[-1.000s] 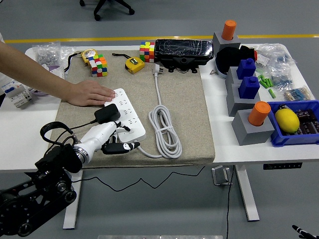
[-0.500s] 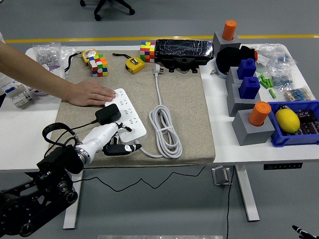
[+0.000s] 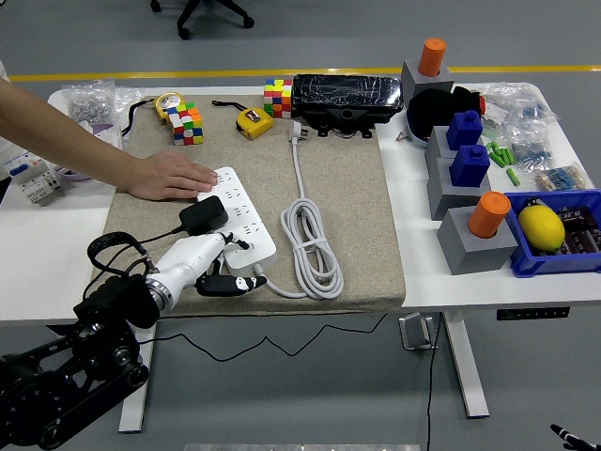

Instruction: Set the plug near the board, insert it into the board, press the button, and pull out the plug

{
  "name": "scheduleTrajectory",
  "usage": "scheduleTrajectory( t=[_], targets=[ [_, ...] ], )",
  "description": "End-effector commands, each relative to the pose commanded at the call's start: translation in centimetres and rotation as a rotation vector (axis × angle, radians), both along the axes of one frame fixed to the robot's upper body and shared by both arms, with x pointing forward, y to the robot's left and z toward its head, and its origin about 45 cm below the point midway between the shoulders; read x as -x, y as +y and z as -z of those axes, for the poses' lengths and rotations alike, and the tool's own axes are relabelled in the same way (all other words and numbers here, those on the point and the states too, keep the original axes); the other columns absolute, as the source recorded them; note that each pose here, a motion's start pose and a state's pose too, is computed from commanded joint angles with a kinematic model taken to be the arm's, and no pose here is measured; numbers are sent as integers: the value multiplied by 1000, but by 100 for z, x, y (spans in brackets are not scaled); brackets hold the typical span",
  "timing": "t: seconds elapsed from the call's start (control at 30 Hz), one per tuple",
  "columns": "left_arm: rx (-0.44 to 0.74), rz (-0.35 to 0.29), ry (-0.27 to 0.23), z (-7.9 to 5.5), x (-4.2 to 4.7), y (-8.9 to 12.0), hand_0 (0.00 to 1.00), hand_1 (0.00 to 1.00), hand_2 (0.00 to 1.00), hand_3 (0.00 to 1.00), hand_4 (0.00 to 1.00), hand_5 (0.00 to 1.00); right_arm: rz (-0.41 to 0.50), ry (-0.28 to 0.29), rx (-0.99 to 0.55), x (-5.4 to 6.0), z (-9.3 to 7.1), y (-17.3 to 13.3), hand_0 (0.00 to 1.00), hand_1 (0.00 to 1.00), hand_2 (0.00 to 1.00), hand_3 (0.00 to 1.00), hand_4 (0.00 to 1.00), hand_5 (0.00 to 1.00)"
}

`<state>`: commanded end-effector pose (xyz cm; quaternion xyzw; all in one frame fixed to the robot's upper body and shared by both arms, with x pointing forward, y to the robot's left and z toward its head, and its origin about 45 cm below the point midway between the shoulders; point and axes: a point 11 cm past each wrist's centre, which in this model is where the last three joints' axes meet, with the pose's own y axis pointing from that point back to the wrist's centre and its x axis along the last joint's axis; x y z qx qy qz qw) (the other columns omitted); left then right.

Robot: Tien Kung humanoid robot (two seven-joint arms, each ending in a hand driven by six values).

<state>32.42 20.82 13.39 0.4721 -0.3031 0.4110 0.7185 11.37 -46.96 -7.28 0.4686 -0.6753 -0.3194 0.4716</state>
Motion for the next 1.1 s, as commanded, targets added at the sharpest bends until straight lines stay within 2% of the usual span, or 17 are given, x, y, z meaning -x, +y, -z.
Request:
scheduleTrajectory(
  t=[0.1, 0.17, 0.23, 0.27, 0.3, 0.43, 0.47, 0.5, 0.67, 0.7, 0.87, 0.9, 1.07, 1.1],
  targets=[
    [-3, -4, 19, 20, 0, 9, 72, 63, 141, 742, 936, 708, 0, 2, 0, 7, 1, -2, 649, 643, 611, 548, 977, 549],
    [10, -1, 8, 4, -5, 8, 72, 63, 141, 742, 936, 708, 1, 1, 1, 8, 1, -3, 649, 643, 611, 548, 977, 549],
    [47, 8, -38, -60, -25, -4, 72, 63, 141, 742, 936, 708, 1, 1, 1, 8, 0, -5, 649, 643, 611, 548, 977, 549],
    [98, 1, -63, -111, -49, -5, 72, 63, 141, 742, 936, 708, 0, 1, 2, 8, -1, -7, 649, 643, 611, 548, 977, 549],
    [146, -5, -87, -158, -70, -8, 127, 85, 168, 720, 931, 696, 0, 2, 2, 8, -1, -8, 649, 643, 608, 547, 976, 548],
    [293, -28, -209, -345, -156, 22, 127, 85, 168, 720, 931, 696, 1, 1, 1, 2, -1, -4, 649, 643, 608, 547, 976, 548],
    [298, -32, -236, -375, -175, 41, 127, 85, 168, 720, 931, 696, 1, 0, 1, -1, -2, -5, 649, 643, 608, 547, 976, 548],
    [301, -39, -255, -393, -193, 64, 233, 187, 258, 696, 922, 686, 1, -1, 1, -4, -2, -5, 649, 643, 611, 547, 976, 547],
    [263, -77, -337, -452, -306, 214, 233, 187, 258, 696, 922, 686, 1, -1, 2, -8, -7, -11, 649, 643, 611, 547, 976, 547],
    [247, -80, -341, -450, -322, 233, 483, 566, 552, 693, 932, 635, 1, -1, 3, -5, -6, -13, 649, 643, 609, 547, 977, 548],
    [156, -104, -366, -440, -423, 335, 483, 566, 552, 693, 932, 635, 0, 1, 3, -1, -6, -15, 649, 643, 609, 547, 977, 548],
    [138, -112, -370, -435, -448, 355, 709, 731, 683, 732, 960, 559, -1, 1, 3, 1, -7, -17, 649, 643, 610, 548, 977, 549],
    [77, -139, -354, -393, -546, 409, 709, 731, 683, 732, 960, 559, -3, 4, 5, 7, -9, -25, 649, 643, 610, 548, 977, 549],
    [66, -144, -344, -377, -564, 421, 756, 776, 725, 750, 998, 499, -4, 3, 6, 5, -11, -27, 649, 643, 610, 548, 977, 549]
  ],
)
